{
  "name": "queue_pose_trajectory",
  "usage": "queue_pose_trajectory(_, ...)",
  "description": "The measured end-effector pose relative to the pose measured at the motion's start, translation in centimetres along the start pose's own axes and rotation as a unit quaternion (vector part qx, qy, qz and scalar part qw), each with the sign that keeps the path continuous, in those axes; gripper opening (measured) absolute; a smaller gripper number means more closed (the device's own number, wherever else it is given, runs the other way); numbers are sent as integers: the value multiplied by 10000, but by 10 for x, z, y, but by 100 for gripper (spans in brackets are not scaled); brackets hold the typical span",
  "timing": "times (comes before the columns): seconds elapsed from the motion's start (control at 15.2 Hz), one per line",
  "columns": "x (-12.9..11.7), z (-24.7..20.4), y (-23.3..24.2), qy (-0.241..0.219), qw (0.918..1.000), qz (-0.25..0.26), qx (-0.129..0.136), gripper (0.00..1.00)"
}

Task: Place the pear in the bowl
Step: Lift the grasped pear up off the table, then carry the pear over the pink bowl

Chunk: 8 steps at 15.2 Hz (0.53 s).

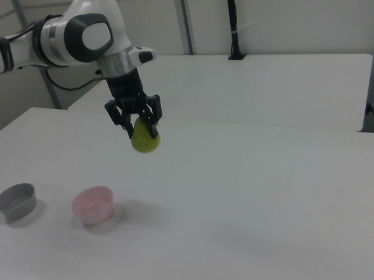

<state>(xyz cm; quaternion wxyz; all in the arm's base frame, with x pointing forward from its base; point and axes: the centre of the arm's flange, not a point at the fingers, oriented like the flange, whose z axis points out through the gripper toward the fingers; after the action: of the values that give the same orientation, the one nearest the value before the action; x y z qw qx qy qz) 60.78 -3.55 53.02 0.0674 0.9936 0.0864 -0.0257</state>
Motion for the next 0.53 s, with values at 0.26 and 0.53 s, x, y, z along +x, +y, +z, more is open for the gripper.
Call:
queue_pose_trajectory(0.26,3,0,-27,-97,9997,-218,30,64)
queue_pose_trajectory(0.53,-3,-9,-84,-350,9970,-681,77,64)
